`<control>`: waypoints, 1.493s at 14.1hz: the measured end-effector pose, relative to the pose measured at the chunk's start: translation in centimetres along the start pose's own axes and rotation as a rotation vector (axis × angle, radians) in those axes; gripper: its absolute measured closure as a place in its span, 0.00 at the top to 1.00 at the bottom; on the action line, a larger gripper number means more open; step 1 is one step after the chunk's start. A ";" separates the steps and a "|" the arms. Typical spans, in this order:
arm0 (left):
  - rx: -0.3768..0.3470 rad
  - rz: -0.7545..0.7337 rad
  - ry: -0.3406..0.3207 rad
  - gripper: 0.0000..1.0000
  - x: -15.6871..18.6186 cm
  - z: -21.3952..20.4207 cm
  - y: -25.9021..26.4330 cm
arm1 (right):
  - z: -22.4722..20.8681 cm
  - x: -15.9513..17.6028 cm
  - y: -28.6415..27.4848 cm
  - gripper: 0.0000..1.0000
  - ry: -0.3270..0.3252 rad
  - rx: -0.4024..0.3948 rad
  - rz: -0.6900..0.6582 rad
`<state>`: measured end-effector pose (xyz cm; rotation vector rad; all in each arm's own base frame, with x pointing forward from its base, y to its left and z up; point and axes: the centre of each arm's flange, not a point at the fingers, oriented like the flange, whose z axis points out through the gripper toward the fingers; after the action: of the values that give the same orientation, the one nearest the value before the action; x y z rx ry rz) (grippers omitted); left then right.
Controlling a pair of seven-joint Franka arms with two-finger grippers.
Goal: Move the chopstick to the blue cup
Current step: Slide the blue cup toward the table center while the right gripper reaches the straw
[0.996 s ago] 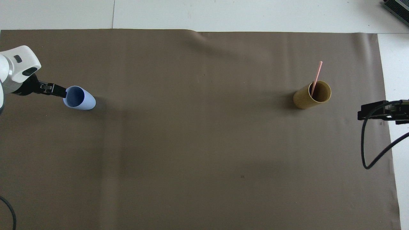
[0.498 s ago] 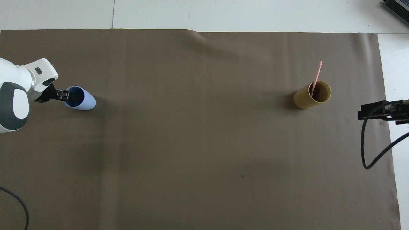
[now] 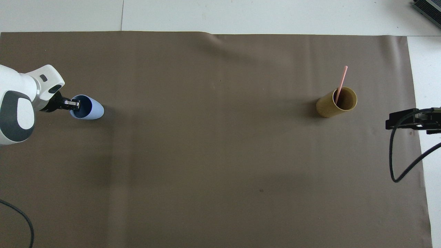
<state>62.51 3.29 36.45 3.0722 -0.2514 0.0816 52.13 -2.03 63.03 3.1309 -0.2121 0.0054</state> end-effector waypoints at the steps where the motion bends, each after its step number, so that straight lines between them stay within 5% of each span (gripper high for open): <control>1: -0.001 0.002 0.000 0.04 0.0 0.0 0.1 | 0.0 0.0 0.0 1.00 0.000 0.000 0.000; 9: -0.015 0.011 -0.026 0.04 0.7 -0.5 7.1 | 0.3 0.8 -0.1 1.00 0.056 0.001 -0.178; 17: -0.015 -0.128 -0.077 0.04 -1.2 0.0 27.8 | 1.1 2.3 -0.4 1.00 0.118 -0.007 -0.334; 21: -0.012 -0.183 -0.081 0.04 -4.2 -0.4 36.4 | 4.8 5.8 -1.5 1.00 0.202 0.072 -0.424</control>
<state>52.38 -31.86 38.55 3.0729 0.0256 -0.0523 58.07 -1.29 58.25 3.1449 0.4602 0.3303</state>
